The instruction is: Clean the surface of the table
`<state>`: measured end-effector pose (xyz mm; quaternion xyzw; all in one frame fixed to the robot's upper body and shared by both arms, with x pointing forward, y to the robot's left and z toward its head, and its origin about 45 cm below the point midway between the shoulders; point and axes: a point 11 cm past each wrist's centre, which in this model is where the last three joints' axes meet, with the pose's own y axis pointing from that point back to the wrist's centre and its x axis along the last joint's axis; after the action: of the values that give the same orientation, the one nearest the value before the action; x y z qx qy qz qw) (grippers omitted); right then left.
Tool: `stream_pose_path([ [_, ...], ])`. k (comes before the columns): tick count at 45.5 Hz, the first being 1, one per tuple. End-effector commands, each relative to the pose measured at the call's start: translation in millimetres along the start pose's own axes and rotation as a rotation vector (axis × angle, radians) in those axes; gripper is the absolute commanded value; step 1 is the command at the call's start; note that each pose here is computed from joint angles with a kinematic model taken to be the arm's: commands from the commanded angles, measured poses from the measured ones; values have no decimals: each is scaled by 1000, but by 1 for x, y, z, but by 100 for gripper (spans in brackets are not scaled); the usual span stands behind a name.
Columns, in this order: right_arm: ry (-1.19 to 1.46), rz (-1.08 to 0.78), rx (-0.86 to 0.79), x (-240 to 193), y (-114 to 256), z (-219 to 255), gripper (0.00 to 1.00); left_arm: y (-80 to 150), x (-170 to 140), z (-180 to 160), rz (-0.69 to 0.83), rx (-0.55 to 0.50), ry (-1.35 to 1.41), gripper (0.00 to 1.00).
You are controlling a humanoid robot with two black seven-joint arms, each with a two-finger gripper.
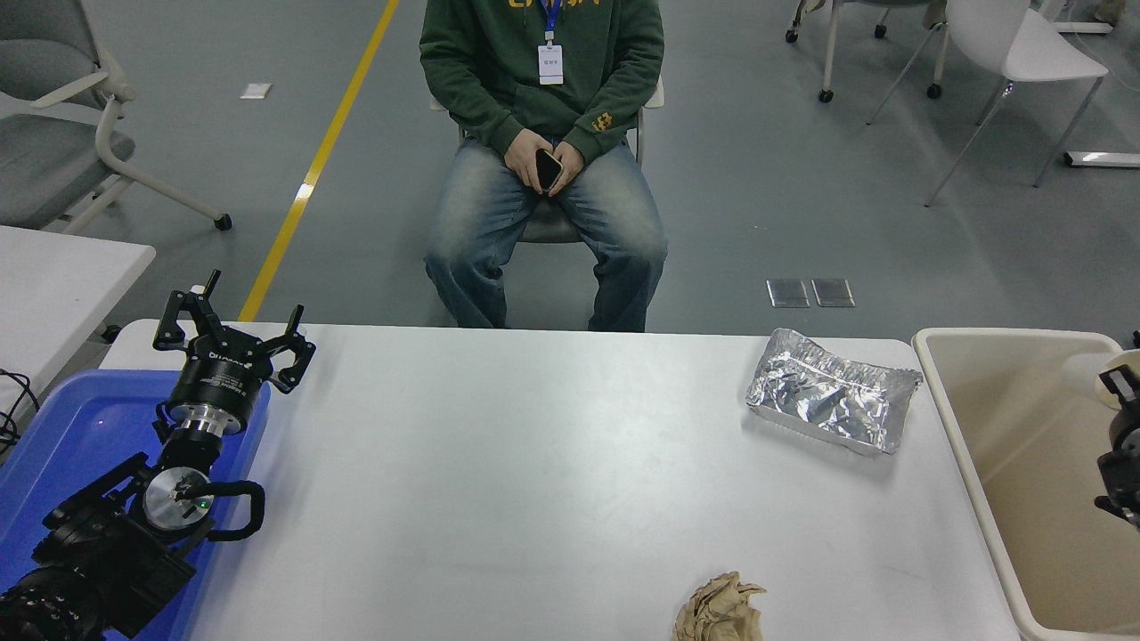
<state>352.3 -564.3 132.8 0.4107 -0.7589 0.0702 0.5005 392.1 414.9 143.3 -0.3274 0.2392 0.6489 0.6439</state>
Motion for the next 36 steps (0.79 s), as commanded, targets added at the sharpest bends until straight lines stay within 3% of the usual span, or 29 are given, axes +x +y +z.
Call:
stream_pose_path([
  [1,-57,7,-39,-7,3,11,9,0,0,0,0,0,0,100],
  [2,-57,5,-39,-7,3,11,17,0,0,0,0,0,0,100],
  [5,-62,8,-41,-7,3,11,70,0,0,0,0,0,0,100],
  [7,-71,4,-38,-7,3,7,100,0,0,0,1,0,0,100],
  [36,-131,4,27,8,-6,-34,100,0,0,0,0,1,0,100],
])
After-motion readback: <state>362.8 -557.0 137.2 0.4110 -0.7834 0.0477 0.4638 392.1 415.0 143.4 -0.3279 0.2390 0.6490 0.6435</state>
